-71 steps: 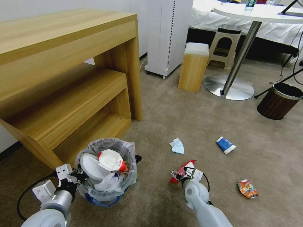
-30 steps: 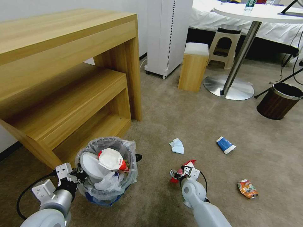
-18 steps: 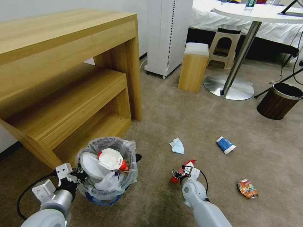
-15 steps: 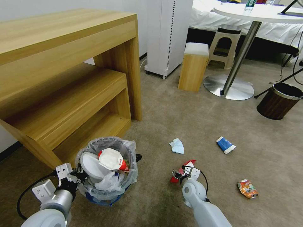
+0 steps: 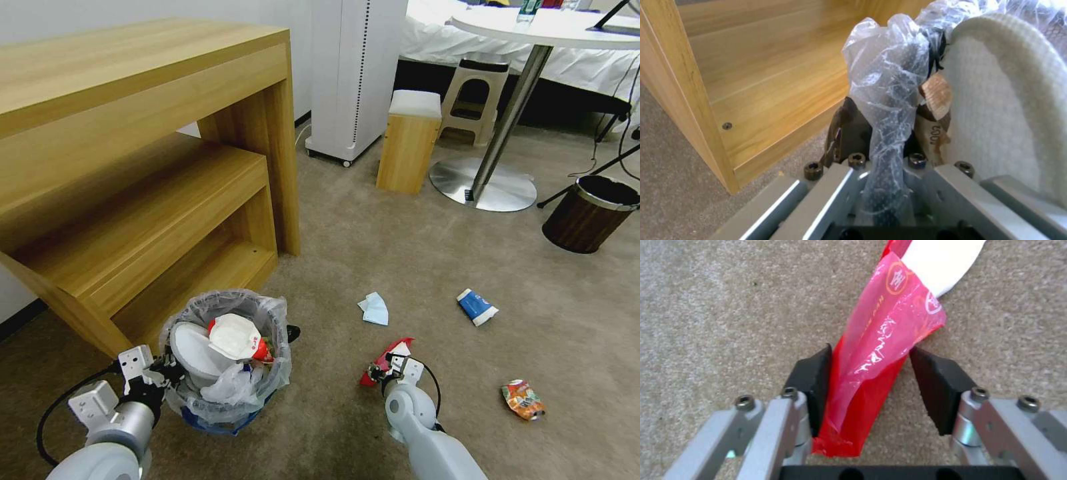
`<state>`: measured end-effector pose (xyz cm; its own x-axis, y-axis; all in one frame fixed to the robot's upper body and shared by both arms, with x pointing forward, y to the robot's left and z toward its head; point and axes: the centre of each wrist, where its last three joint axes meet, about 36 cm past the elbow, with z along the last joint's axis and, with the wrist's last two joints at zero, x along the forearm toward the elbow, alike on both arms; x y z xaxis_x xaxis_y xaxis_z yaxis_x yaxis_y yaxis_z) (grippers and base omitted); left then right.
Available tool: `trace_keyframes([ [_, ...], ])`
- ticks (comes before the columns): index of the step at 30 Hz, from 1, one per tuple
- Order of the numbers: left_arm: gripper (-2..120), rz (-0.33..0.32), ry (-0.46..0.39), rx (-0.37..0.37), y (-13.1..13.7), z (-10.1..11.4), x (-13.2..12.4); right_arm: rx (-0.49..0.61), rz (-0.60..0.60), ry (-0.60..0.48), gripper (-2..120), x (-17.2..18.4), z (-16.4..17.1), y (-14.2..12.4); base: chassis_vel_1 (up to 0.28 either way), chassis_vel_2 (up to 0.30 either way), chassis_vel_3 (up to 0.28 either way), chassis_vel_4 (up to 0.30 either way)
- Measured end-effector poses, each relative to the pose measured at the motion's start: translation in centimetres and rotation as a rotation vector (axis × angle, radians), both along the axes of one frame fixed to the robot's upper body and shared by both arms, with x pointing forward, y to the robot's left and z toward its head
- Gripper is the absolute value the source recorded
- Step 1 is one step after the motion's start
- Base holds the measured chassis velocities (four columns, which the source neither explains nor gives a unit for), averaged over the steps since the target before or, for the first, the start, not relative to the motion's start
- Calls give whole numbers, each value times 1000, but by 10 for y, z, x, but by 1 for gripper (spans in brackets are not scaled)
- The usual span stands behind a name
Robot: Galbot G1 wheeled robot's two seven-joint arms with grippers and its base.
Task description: Pick up the trash bin and place the garbage on the floor into it.
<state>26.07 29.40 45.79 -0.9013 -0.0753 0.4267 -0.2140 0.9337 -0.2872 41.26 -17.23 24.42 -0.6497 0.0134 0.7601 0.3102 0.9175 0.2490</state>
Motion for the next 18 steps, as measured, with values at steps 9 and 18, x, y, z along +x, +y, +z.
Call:
trace_keyframes([
  [9, 1, -5, -1, -4, -2, 0, -1, -10, -3, -4, 34, -6, -3, -2, 0, 0, 0, 0],
  [18, 1, -5, -2, -4, -3, -1, -1, -16, 0, -5, 28, -5, -5, -3, 0, 0, 0, 0],
])
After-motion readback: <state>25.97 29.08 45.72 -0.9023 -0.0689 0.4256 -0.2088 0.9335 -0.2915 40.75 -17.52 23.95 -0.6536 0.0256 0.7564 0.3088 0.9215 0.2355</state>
